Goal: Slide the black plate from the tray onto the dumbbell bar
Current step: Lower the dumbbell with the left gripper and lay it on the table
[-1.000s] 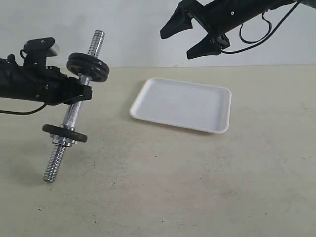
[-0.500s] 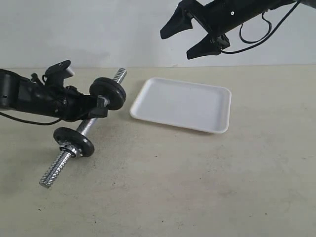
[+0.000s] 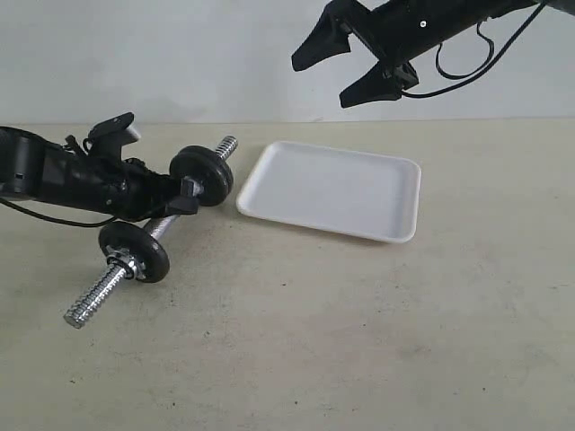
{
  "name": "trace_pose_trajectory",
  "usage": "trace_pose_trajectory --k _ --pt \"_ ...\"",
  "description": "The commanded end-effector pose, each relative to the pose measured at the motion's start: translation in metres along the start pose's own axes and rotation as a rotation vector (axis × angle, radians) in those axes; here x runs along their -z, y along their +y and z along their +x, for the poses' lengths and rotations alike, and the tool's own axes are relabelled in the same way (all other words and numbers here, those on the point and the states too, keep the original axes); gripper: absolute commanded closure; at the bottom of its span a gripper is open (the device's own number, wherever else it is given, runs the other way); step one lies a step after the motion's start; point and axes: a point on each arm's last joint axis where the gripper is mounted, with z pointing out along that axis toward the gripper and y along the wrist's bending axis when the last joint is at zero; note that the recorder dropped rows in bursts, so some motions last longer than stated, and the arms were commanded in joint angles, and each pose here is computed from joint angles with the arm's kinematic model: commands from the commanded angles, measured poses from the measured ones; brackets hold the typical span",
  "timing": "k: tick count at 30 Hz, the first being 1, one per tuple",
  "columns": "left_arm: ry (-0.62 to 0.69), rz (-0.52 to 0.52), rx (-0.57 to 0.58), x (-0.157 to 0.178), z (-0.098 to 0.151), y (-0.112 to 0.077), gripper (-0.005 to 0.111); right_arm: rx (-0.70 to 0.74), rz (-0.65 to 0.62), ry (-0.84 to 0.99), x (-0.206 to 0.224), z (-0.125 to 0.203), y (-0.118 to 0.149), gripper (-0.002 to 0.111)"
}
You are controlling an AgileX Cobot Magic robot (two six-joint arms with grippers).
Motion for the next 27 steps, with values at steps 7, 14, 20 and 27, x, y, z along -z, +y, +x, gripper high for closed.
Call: trace_pose_trajectory --k 7,14,20,27 --pt "-0.102 0.159 0.04 0.0063 -0.0246 -0.0188 0.102 0.025 0.002 -0.011 0.0062 -0.002 0.0047 0.016" --pt "-0.102 0.163 0.04 0.0063 -0.0246 -0.0192 0.102 0.025 0.002 -0.011 0.0062 -0.002 0.0047 0.016" --pt "-0.102 0.163 0.04 0.0063 -0.0246 -0.0192 0.102 0.025 0.002 -0.011 0.0062 -0.002 0.0047 0.016" --pt "-0.102 0.163 0.04 0.0063 -0.0246 -0.0192 0.086 0.027 0.001 -0.011 0.0062 -0.0021 0.0047 0.016"
